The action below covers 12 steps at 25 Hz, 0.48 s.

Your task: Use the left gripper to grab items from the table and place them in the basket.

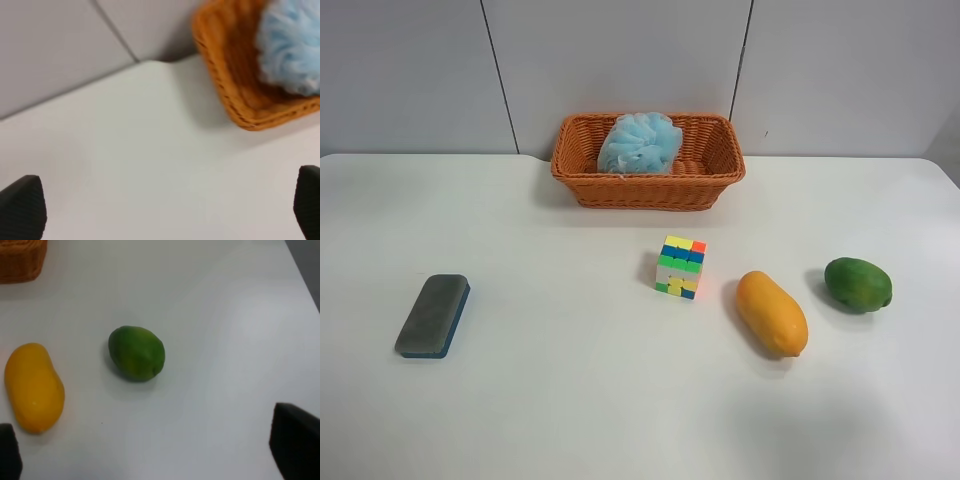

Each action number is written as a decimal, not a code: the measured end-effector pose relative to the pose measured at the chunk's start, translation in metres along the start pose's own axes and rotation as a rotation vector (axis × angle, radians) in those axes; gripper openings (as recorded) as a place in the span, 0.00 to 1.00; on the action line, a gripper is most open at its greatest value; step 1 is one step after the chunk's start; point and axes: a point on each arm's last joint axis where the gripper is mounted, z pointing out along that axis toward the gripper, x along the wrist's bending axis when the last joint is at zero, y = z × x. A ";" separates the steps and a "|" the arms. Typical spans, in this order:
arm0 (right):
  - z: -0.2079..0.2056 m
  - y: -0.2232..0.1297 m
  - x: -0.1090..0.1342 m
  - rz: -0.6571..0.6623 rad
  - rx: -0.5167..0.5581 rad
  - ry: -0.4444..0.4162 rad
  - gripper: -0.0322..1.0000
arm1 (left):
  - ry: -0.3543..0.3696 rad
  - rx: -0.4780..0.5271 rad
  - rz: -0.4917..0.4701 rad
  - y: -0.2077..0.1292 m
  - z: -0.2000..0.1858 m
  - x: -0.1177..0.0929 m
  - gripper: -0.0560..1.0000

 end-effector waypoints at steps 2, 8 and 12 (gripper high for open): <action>0.000 0.000 0.000 0.000 0.000 0.000 0.99 | 0.014 -0.050 -0.016 -0.015 -0.039 0.013 0.99; 0.000 0.000 0.000 0.000 0.000 0.000 0.99 | 0.076 -0.111 -0.123 -0.094 -0.113 0.049 0.99; 0.000 0.000 0.000 0.000 0.000 0.000 0.99 | 0.161 -0.155 -0.242 -0.170 -0.151 0.064 0.99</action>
